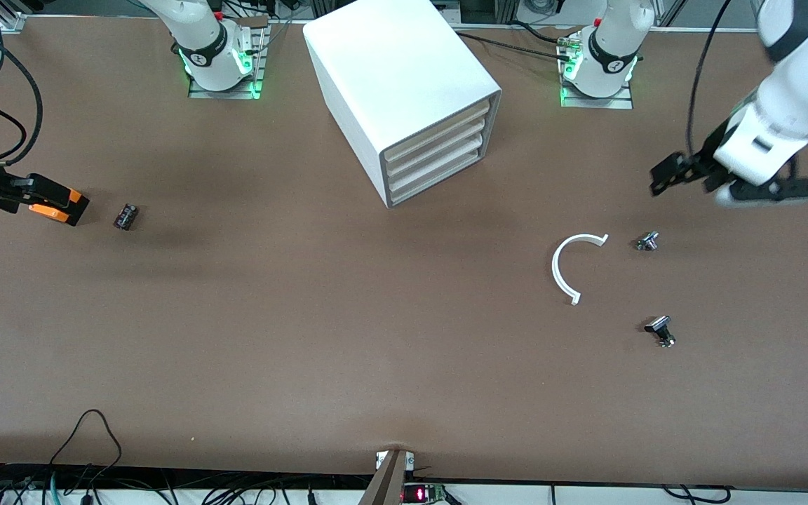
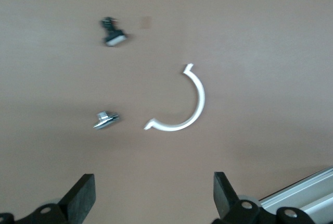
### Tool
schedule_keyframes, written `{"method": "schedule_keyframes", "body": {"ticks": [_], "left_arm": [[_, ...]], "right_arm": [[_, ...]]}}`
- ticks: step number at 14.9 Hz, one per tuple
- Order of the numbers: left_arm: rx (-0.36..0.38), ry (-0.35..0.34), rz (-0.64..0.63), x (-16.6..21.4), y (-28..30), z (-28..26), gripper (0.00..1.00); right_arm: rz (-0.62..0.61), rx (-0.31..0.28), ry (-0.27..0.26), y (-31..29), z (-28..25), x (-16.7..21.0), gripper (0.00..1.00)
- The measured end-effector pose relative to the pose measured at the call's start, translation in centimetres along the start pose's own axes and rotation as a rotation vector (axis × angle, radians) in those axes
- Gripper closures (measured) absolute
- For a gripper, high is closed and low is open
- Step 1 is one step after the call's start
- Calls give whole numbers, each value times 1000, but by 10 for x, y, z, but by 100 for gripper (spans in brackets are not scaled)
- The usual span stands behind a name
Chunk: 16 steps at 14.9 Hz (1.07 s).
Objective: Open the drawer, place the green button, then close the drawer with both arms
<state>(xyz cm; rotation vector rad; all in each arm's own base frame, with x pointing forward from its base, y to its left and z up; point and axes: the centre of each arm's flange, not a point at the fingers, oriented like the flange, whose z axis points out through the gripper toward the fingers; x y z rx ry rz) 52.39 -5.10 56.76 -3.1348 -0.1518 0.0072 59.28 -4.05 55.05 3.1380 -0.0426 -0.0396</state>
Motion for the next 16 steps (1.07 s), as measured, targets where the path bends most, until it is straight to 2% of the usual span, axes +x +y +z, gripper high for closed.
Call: {"method": "schedule_keyframes", "body": {"ticks": [2,4,10,16], "left_arm": [[35,-5,4,-4,-3,-29,0],[39,-12,3,-2,-4,-36,0],[38,-53,0,15,-4,-15,0],[36,-51,-9,17,-8,-16,0]], "right_arm": [[0,0,0,0,0,0,0],[0,0,0,0,0,0,0],[-1,0,0,0,0,0,0],[-1,-1,0,0,0,0,0]]}}
